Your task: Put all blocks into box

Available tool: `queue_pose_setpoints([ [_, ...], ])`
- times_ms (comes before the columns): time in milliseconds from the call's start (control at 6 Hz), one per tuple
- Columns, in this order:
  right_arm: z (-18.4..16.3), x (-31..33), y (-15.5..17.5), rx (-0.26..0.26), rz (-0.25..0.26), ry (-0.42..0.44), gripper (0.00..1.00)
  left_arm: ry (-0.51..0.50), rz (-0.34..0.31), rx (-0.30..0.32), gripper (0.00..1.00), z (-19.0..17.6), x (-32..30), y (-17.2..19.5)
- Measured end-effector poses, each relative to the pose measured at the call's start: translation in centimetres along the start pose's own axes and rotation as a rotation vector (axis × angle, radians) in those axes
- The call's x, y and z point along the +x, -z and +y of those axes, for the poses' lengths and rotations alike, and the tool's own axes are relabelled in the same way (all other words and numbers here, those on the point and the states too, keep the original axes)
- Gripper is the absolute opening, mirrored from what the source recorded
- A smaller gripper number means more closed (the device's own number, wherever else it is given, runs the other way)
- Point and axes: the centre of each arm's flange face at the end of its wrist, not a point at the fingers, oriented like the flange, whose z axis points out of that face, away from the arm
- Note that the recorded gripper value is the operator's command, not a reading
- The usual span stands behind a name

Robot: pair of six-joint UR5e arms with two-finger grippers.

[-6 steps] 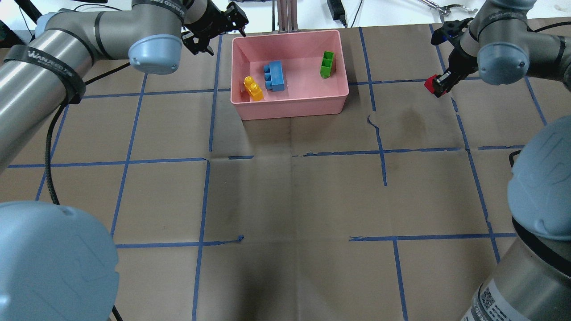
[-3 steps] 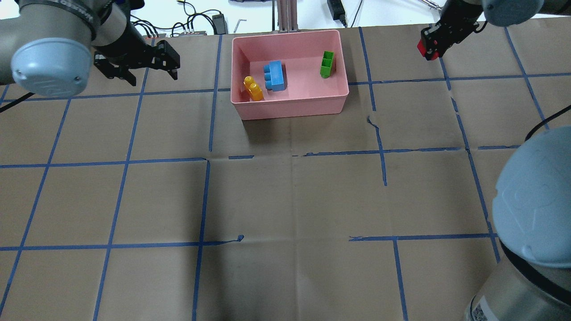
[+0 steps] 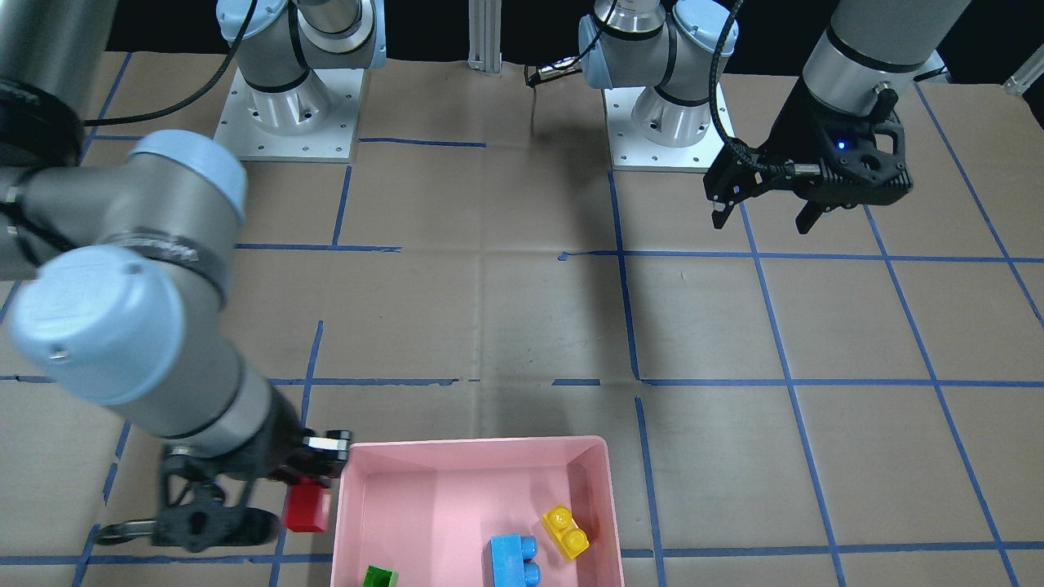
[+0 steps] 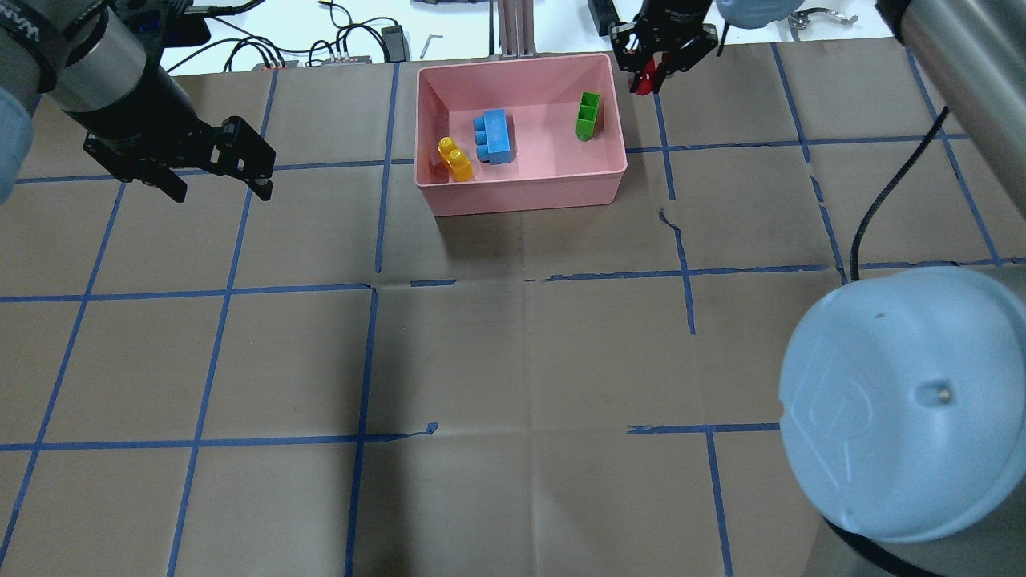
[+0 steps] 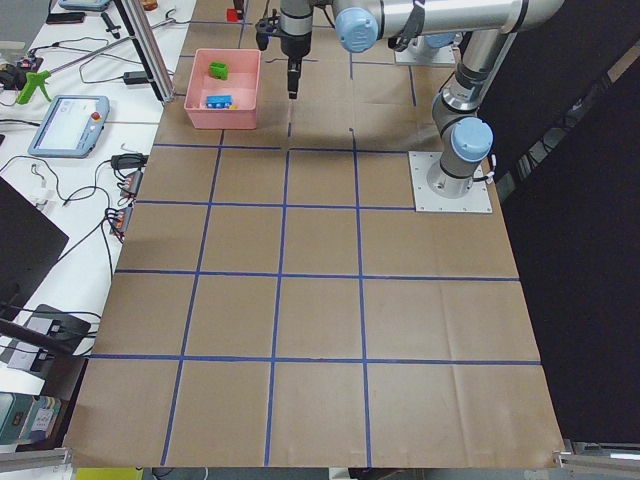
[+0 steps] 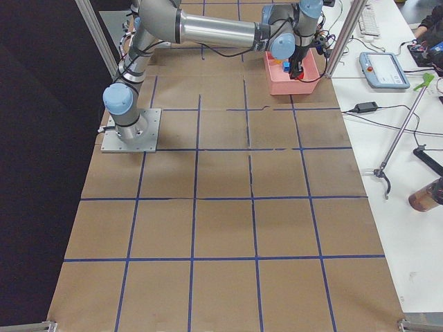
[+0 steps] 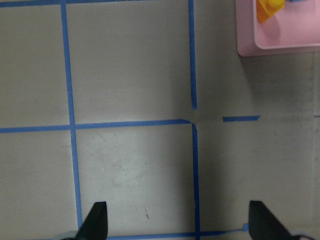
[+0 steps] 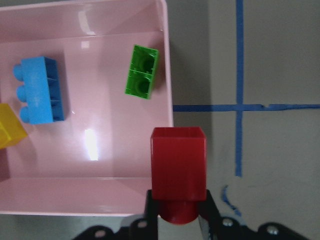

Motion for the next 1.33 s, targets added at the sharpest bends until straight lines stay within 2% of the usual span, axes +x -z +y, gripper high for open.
queue_pose_setpoints([
  [167,0.0,-4.0,-3.1,0.005,-0.010,-0.043,0.41,0.014,-0.038,-0.036,1.00,1.3,-0.1,0.6],
  [333,-0.2,-5.7,-5.9,-0.002,-0.012,-0.051,0.99,0.040,-0.053,-0.054,1.00,1.4,-0.2,0.7],
  [500,-0.4,-6.2,-7.6,-0.004,-0.012,-0.049,1.00,0.057,-0.030,-0.052,1.00,1.3,0.0,0.8],
  [833,-0.6,-6.2,-7.3,0.017,-0.014,-0.048,1.00,0.044,0.011,-0.035,1.00,1.1,0.5,0.8],
  [1167,0.1,-5.3,-3.0,0.028,-0.004,-0.060,1.00,0.034,0.020,-0.023,1.00,0.9,0.6,0.6],
  [1333,1.0,-3.8,-0.3,0.000,0.011,-0.073,0.99,0.031,0.020,-0.017,1.00,0.8,0.6,0.5],
])
